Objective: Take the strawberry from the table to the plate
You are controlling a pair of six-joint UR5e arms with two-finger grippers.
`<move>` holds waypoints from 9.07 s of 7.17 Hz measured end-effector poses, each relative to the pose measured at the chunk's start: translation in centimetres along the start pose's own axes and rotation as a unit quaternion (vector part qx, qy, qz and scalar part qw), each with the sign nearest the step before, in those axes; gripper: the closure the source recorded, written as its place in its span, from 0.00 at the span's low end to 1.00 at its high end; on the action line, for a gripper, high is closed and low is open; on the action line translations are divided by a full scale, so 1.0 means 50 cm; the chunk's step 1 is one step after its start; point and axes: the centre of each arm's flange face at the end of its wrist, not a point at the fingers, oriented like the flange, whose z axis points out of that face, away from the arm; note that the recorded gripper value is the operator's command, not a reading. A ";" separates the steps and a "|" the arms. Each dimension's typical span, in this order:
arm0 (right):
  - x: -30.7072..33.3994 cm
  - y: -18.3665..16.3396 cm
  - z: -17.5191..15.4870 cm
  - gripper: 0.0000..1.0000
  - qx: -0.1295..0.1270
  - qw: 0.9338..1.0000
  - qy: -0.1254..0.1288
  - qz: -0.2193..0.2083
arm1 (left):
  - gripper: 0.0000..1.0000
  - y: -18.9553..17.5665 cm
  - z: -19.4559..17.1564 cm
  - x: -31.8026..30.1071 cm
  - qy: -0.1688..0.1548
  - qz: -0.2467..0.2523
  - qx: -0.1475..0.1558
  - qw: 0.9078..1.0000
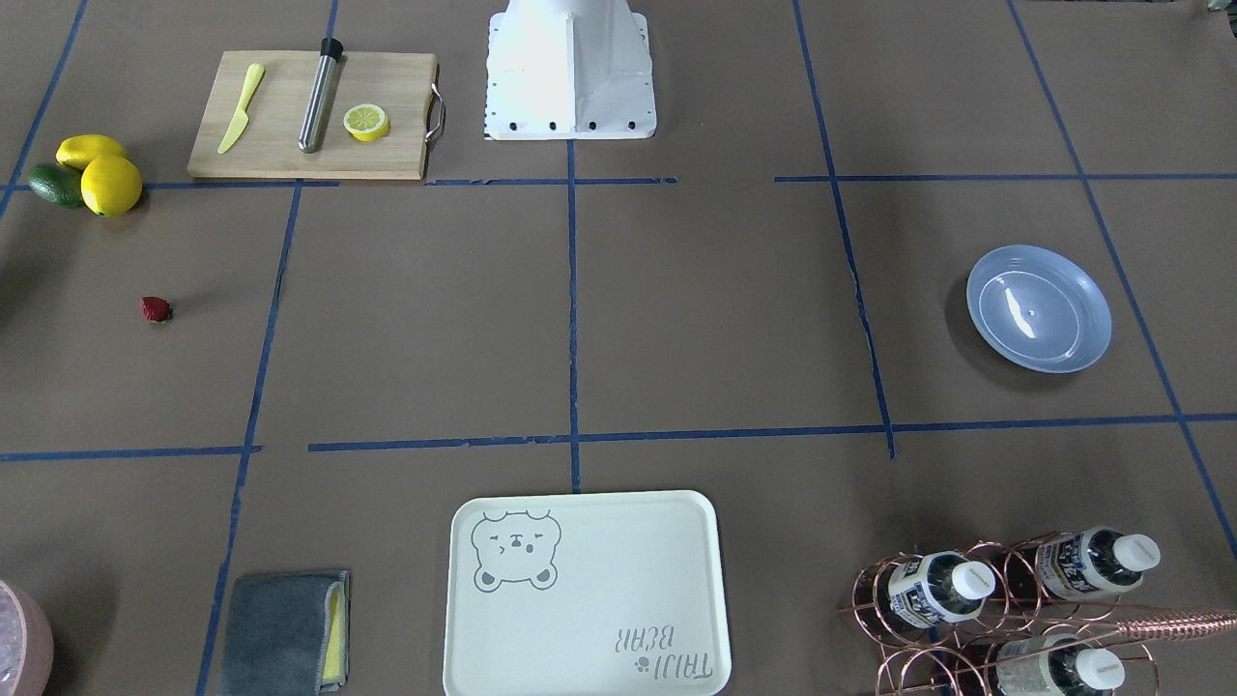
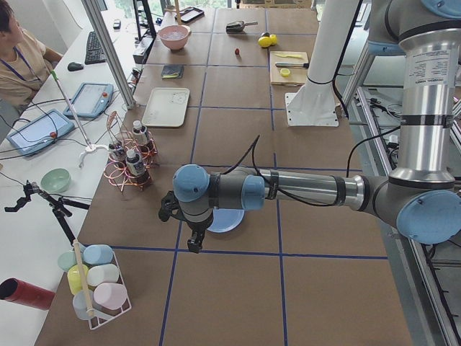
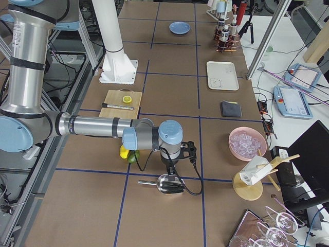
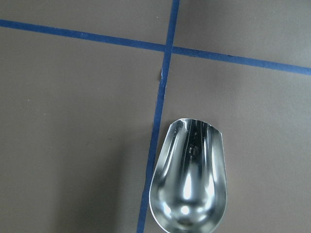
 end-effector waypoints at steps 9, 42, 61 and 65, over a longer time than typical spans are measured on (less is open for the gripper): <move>-0.060 -0.050 -0.053 0.00 0.062 0.997 -0.023 -0.050 | 0.00 -0.054 0.002 0.031 -0.022 0.195 0.163 0.967; -0.066 -0.047 -0.057 0.00 0.064 0.996 -0.036 -0.050 | 0.50 -0.237 0.458 1.273 0.160 -0.141 0.083 0.973; -0.445 -0.126 0.004 0.01 0.068 0.990 -0.062 -0.107 | 0.00 -0.035 -0.066 -0.070 -0.025 -0.024 0.032 0.999; -0.520 -0.065 0.229 0.07 0.126 0.986 -0.064 -0.085 | 0.00 -0.035 -0.066 -0.069 -0.024 -0.022 0.033 0.999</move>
